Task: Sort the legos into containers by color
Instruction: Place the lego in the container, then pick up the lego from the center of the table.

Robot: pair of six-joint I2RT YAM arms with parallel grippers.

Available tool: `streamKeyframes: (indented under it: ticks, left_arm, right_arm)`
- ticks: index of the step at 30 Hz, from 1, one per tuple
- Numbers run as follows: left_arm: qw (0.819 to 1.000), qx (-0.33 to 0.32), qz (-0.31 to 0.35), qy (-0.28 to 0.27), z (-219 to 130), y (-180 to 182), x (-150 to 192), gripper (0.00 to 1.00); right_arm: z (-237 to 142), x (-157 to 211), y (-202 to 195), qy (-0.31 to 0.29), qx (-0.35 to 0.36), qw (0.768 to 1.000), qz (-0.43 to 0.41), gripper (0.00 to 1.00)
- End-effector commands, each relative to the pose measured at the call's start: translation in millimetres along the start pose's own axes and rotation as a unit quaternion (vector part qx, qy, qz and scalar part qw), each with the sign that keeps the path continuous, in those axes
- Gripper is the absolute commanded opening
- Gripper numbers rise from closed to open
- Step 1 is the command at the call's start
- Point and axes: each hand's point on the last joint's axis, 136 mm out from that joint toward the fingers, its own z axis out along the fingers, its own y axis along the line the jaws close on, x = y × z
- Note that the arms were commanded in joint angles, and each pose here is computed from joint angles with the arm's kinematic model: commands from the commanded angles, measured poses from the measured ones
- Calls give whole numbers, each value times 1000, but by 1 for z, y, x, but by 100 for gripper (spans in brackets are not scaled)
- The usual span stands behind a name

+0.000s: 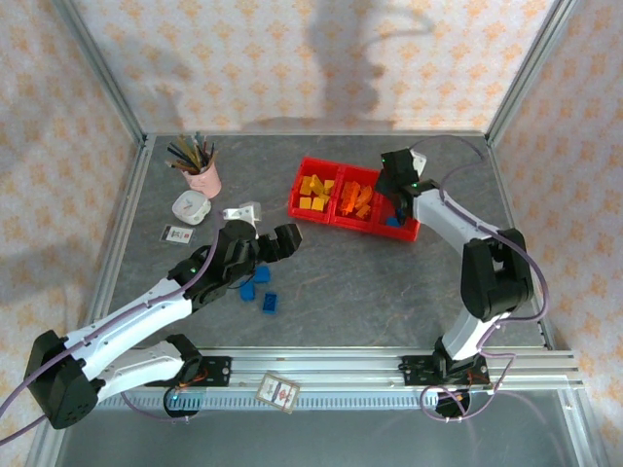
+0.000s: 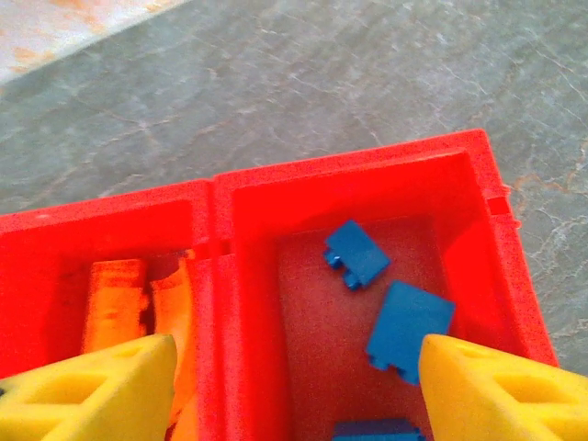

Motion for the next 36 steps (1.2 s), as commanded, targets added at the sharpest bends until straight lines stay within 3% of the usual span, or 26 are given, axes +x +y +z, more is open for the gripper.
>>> streamKeyframes:
  ticks: [1,10,21,27,36]
  left_arm:
    - [1000,10,-1,-27,-11,-9,-19,99]
    - [999,-17,-17,-46,-35,15,-17,99]
    - [994,-70,-37,-70,-73,53,-14,99]
    - [991,-88,-54,-85,-91,66,-15,99]
    - [986,-108,-76,-100,-111,82,-15,99]
  right_arm:
    - [-31,-5,18,-18,-31,999,-14,72]
    - [-75,52,87,19,-120,989,-82,79]
    - [-113,170,183,99,-225,954,-171,86]
    - [-120,226,213,137,-250,937,-202,88]
    - [-124,279,243,175,-269,917,-236,90]
